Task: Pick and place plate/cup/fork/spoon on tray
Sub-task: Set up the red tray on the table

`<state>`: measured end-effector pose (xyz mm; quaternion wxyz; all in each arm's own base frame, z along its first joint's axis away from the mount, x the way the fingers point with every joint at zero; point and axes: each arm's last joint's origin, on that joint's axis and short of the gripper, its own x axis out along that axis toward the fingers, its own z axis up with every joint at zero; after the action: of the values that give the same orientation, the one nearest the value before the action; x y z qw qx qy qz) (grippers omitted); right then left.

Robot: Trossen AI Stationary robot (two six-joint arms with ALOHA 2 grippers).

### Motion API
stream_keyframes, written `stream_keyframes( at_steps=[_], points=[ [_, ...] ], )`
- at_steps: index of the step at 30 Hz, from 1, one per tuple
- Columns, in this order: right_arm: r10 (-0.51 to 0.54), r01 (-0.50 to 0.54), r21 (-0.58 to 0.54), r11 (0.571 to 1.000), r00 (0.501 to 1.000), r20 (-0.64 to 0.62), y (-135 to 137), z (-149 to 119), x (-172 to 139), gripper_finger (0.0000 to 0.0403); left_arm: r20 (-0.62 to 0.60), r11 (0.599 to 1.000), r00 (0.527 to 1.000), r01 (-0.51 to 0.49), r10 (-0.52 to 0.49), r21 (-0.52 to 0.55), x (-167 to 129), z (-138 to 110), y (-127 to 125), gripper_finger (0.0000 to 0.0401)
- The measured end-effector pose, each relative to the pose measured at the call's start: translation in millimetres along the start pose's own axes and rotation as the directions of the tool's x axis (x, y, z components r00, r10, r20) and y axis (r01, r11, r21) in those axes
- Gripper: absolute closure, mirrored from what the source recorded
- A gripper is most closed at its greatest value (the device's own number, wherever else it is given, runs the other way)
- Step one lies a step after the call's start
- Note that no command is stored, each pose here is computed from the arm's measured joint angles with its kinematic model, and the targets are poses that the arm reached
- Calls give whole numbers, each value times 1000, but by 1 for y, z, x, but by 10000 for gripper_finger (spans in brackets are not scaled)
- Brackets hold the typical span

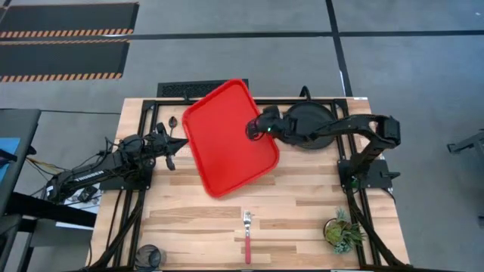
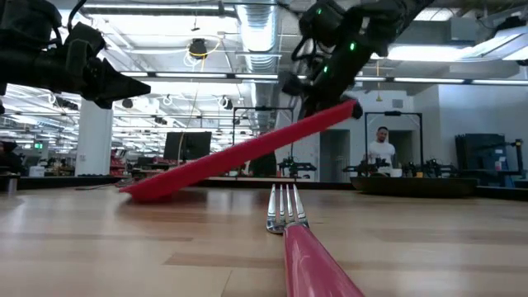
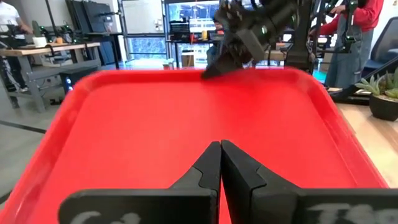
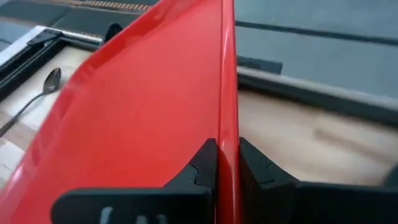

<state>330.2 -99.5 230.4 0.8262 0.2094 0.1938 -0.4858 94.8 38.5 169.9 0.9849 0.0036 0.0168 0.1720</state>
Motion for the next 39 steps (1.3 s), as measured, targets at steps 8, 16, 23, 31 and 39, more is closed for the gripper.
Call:
stream_keyframes(
  at_steps=[8, 16, 23, 31, 39],
  points=[
    [124, -158, -290, 944, 983, -134, -25, 50, 8, 363, 0, 1000, 1000, 0, 0, 0, 0, 0, 0, 401],
    [277, -393, -511, 765, 916, -289, -36, 81, 43, 363, 0, 1000, 1000, 0, 0, 0, 0, 0, 0, 401],
    [383, -543, -578, 609, 840, -385, -31, 83, 80, 363, 1, 1000, 1000, -1, 1, 0, 0, 0, 0, 401],
    [406, -625, -575, 528, 781, -475, -11, 60, 117, 362, 1, 1000, 1000, -21, 21, 8, 0, 0, 1, 401],
    [402, -673, -566, 475, 739, -541, 4, 39, 120, 362, 0, 1000, 1000, -20, 20, 8, 0, 0, 1, 401]
  ],
)
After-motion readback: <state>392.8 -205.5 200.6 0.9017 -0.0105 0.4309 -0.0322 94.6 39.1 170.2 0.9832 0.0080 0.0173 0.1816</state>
